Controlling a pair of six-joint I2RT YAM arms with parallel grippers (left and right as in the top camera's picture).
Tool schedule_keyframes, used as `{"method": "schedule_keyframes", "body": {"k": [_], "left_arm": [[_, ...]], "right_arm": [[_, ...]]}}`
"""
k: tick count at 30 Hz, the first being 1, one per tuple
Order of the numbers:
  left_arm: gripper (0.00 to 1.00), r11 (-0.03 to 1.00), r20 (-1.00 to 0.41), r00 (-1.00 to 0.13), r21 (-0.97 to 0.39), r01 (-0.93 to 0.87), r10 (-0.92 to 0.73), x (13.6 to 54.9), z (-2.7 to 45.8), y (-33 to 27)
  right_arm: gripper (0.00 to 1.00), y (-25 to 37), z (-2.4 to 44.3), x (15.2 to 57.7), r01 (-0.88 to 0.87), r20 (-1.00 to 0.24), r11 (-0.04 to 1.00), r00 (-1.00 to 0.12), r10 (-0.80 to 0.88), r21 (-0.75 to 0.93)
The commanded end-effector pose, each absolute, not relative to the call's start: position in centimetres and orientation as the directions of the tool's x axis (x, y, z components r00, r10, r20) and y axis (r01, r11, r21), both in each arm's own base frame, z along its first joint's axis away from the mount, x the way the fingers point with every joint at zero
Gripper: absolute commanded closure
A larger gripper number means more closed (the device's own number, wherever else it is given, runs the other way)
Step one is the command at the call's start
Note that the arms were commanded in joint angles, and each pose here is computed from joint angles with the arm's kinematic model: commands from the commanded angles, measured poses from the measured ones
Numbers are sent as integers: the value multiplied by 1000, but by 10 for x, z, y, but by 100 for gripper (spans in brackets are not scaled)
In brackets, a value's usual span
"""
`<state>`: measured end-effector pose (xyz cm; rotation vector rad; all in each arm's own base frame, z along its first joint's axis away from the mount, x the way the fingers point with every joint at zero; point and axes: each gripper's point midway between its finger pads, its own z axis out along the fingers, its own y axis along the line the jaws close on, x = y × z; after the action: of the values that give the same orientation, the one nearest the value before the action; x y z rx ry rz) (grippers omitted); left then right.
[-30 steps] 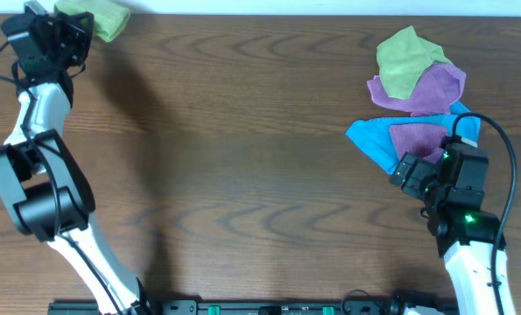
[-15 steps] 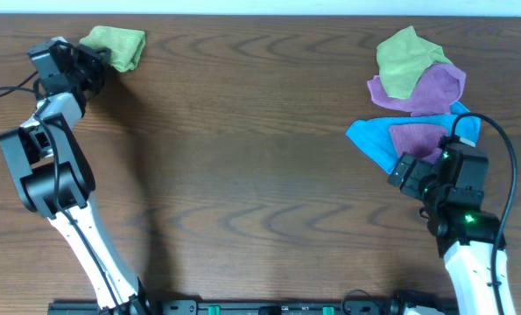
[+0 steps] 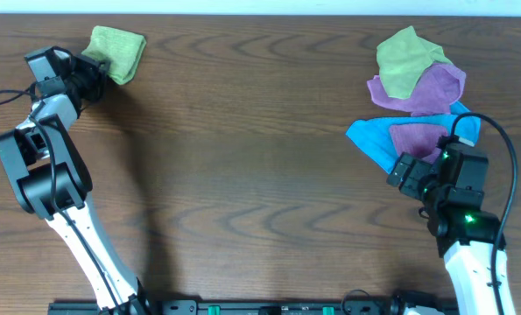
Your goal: Fold the cloth
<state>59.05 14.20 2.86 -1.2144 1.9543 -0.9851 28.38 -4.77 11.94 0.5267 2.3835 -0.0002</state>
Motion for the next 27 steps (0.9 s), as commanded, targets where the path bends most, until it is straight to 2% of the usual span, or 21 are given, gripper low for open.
{"method": "schedule_keyframes", "body": {"k": [1,7,8,10,12,14,17,20,27], "left_arm": [[94,316,-136,-387,-833,-453,-912,589,19,148],[94,298,-104,-382,-817,-494,-918,580,11,153],[87,302,-108,-386,-818,-490,-916,580,11,154],[45,300,-104,-388,-819,-489,-916,579,11,156],[29,292,-88,-393,-819,-494,-915,576,10,155],[20,280,-68,-397,-815,-508,-915,572,7,155],[15,261,-29,-409,-811,-523,-912,566,4,152],[15,256,-5,-420,-800,-543,-908,559,1,151],[16,348,-24,-485,-728,-591,-874,530,-1,155]], "right_arm": [[1,-49,115,281,379,-620,914,-686,381,143],[1,-49,115,281,379,-620,914,-686,381,143],[1,-49,115,281,379,-620,914,-686,381,143],[1,-49,115,281,379,-620,914,-686,381,143],[1,-49,115,281,379,-620,914,-686,381,143],[1,-49,115,281,379,-620,914,-686,381,143],[1,-49,115,281,379,-620,914,-686,381,143],[1,-49,115,281,379,-620,914,-686,381,143],[1,-49,115,281,379,-620,914,-686,381,143]]}}
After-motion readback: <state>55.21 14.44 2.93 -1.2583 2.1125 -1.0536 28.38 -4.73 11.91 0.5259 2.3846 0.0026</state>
